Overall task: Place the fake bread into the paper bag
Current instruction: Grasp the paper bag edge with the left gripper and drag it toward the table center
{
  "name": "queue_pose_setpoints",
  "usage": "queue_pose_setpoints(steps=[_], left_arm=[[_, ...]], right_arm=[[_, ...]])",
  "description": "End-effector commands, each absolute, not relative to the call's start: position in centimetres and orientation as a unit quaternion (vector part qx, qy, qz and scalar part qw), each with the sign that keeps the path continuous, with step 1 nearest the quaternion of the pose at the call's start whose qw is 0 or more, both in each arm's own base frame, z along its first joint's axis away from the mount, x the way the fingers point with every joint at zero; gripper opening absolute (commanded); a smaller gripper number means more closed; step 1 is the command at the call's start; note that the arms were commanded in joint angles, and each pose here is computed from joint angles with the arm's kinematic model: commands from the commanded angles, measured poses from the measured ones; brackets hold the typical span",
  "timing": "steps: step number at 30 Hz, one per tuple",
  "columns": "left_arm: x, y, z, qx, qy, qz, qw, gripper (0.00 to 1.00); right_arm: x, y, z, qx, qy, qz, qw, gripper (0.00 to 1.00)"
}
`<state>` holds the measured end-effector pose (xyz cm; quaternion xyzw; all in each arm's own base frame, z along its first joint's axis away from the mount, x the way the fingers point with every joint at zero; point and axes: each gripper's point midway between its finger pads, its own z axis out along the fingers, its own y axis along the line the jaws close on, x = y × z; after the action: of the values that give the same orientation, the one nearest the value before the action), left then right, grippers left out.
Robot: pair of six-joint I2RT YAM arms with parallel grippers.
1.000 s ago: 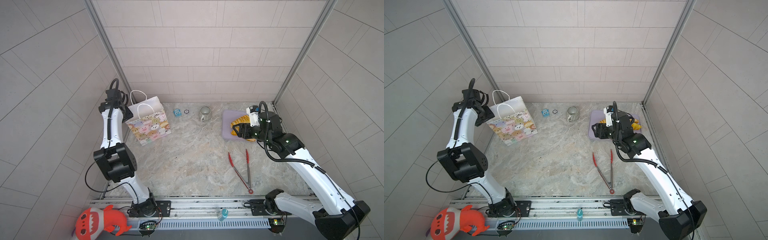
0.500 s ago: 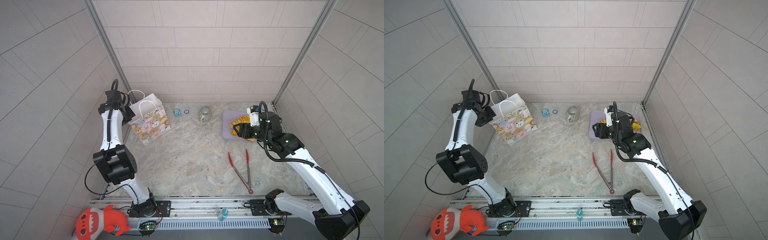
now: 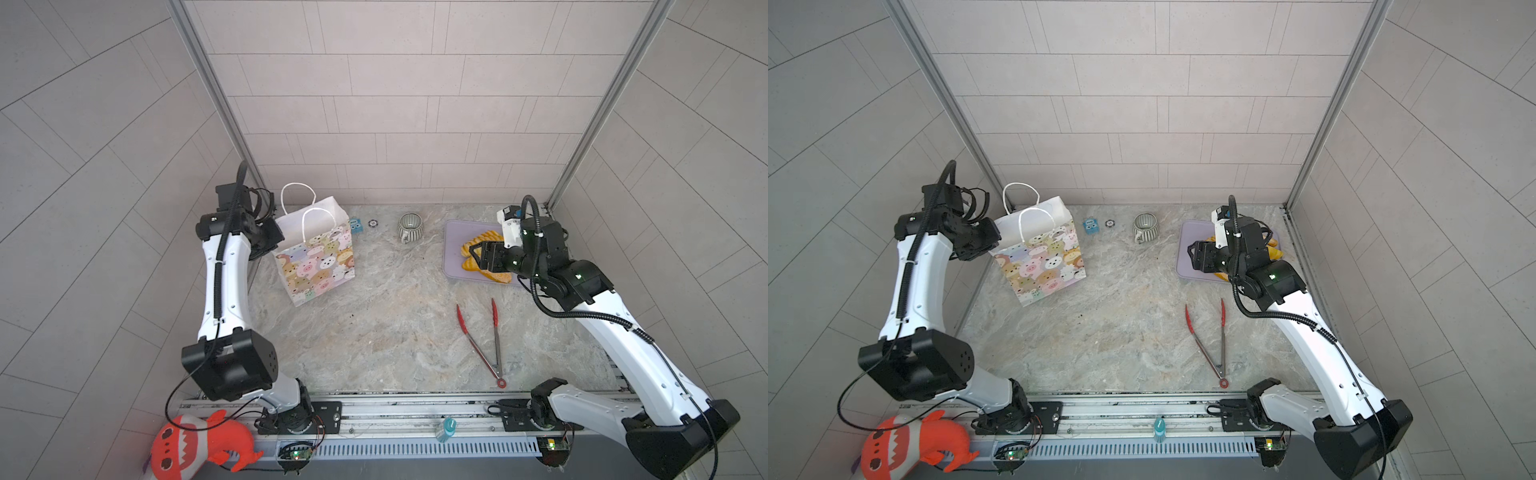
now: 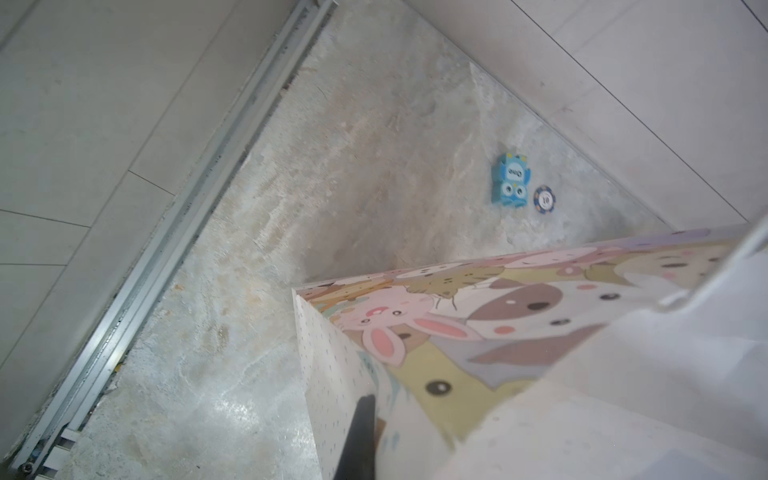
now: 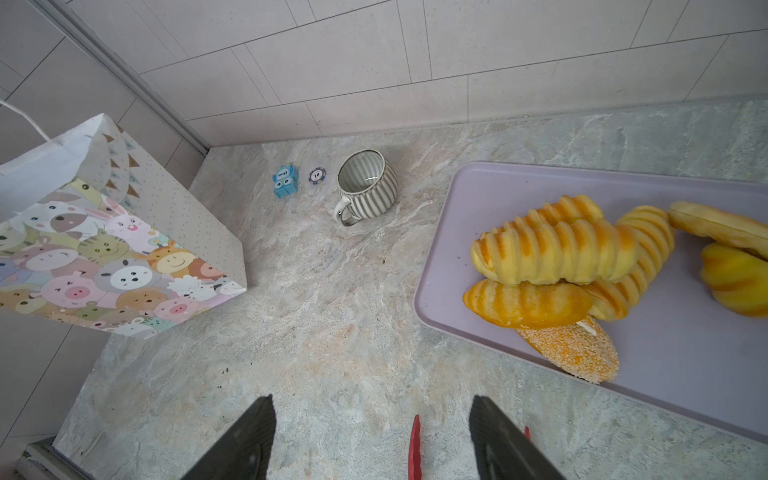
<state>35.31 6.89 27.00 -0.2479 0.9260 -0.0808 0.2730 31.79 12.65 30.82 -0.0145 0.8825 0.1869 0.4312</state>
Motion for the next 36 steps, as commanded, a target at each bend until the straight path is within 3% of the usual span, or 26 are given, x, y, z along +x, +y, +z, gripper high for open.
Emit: queue_pose_setpoints(steps=[1,2,3,13,21,22,25,27,31,36], left_arm=[[33.2,3.2,26.9,-0.206,0.938,-0.120,0.253,0.00],[32.9,2.0,26.9,-0.190,0.940,-0.129,0.252,0.00],[32.6,1.1,26.9,-0.179,0.942,-0.136,0.250,0.00],[30.8,-9.8,24.9,-0.027,0.953,-0.212,0.213,0.00],[31.8,-13.6,23.8,0.044,0.952,-0.217,0.212,0.00],[31.9,-13.7,23.6,0.047,0.952,-0.216,0.212,0.09],[32.3,-13.8,23.7,0.050,0.952,-0.209,0.216,0.48],[32.4,-13.5,24.3,0.049,0.951,-0.202,0.228,0.65],[32.3,-12.3,26.0,0.036,0.949,-0.177,0.259,0.75],[31.0,-10.2,28.7,0.007,0.947,-0.144,0.287,0.80]], right_arm=[[31.5,12.7,30.1,-0.020,0.895,0.184,0.407,0.83],[31.5,12.8,29.8,-0.023,0.898,0.185,0.398,0.98],[31.5,12.8,29.4,-0.022,0.902,0.183,0.390,0.99],[30.8,10.9,25.2,0.020,0.930,0.147,0.338,0.99],[29.9,11.9,22.7,0.007,0.935,0.173,0.309,0.96],[29.7,12.2,22.4,0.004,0.934,0.184,0.307,0.95],[29.3,13.1,22.0,-0.003,0.930,0.211,0.300,0.92],[29.0,13.4,21.7,-0.006,0.930,0.218,0.297,0.90],[28.5,13.6,21.2,-0.013,0.930,0.221,0.294,0.84],[27.7,14.9,20.2,-0.033,0.933,0.224,0.281,0.73]])
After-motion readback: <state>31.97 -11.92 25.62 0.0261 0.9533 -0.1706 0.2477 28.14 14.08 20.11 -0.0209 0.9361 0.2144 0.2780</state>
